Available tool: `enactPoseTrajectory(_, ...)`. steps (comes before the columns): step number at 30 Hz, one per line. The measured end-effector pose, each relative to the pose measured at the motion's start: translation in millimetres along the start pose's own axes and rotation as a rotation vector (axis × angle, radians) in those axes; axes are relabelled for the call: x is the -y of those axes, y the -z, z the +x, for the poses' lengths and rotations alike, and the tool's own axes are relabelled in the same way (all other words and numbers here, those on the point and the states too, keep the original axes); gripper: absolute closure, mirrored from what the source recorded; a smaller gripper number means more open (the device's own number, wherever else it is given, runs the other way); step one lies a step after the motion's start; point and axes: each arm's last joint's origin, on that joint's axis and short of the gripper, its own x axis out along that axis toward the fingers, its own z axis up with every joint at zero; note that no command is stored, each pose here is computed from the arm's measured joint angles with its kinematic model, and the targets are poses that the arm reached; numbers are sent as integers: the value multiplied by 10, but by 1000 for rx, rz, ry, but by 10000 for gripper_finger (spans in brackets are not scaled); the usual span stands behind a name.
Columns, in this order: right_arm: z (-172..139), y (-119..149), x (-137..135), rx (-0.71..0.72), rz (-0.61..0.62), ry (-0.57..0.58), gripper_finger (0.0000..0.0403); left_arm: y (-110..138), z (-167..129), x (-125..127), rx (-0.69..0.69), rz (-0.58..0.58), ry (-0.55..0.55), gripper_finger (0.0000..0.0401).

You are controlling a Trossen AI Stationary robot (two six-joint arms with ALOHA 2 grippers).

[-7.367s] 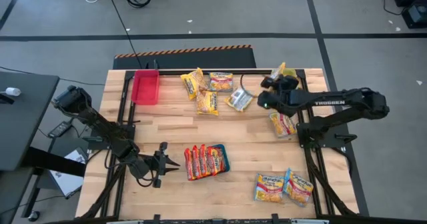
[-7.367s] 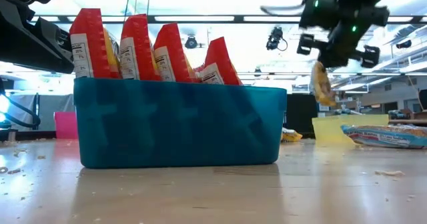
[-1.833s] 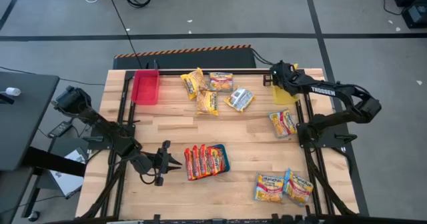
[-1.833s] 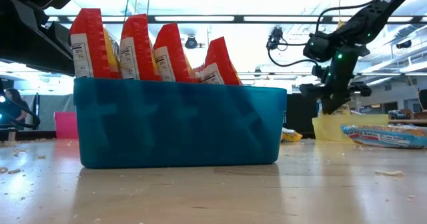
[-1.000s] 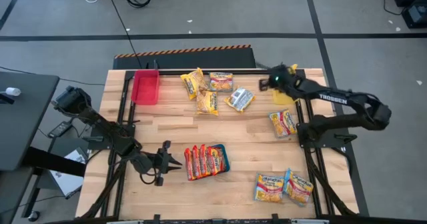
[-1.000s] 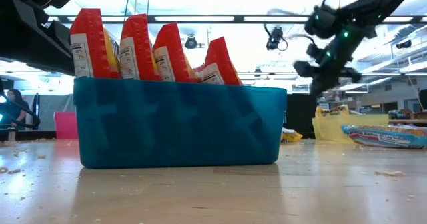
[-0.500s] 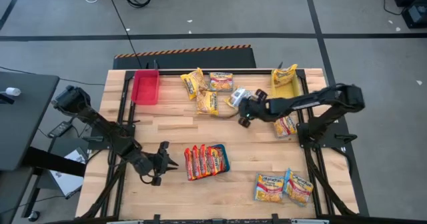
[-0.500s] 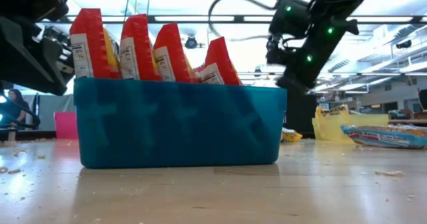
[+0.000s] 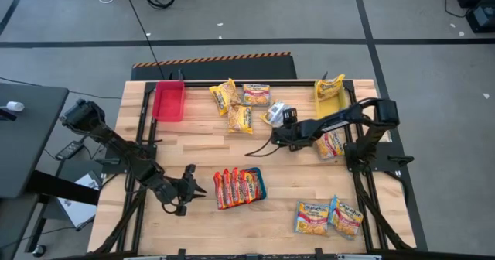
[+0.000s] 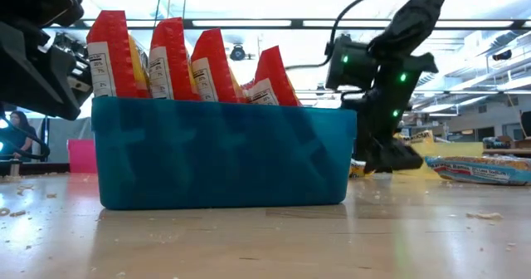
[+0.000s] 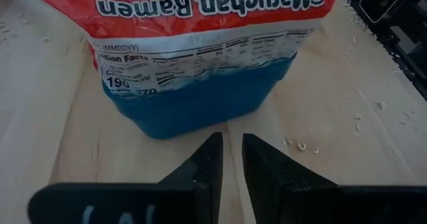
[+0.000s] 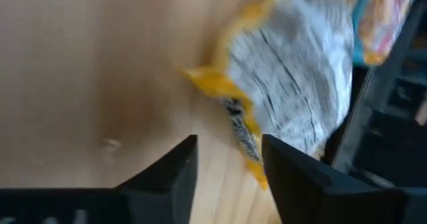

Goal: Sort Maruchan noodles
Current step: Put the yellow noodle pack into the yellow bin

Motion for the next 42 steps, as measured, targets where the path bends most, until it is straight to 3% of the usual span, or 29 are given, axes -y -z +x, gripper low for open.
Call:
enactPoseTrajectory(4,180,-7,41,-49,47,75,204,0,0,0,0,1,0,339)
enactPoseTrajectory(8,332,-21,85,-53,98,89,215,0,0,-1,1,1,-3,339)
enactPoseTrajectory(12,363,-28,136,-42,143,108,269,0,0,-1,1,0,-3,339)
enactPoseTrajectory(16,207,-25,265,28,237,107,371,0,0,-1,1,1,-3,339)
enactPoseTrajectory(20,-35,31,505,96,358,101,393,0,0,-1,1,0,-3,339)
enactPoseTrajectory(23,-260,113,749,143,484,34,397,0,0,-1,1,0,-3,339)
enactPoseTrajectory(26,-479,237,994,175,655,-106,397,-1,0,-1,2,0,-3,339)
enactPoseTrajectory(30,-745,421,1277,149,826,-229,398,-2,1,-4,4,-1,-7,339)
enactPoseTrajectory(36,-1066,713,1460,-48,782,-101,399,-3,1,-7,9,-2,-18,339)
enactPoseTrajectory(42,-1097,1036,1413,-299,668,15,400,-3,1,-7,8,-2,-18,339)
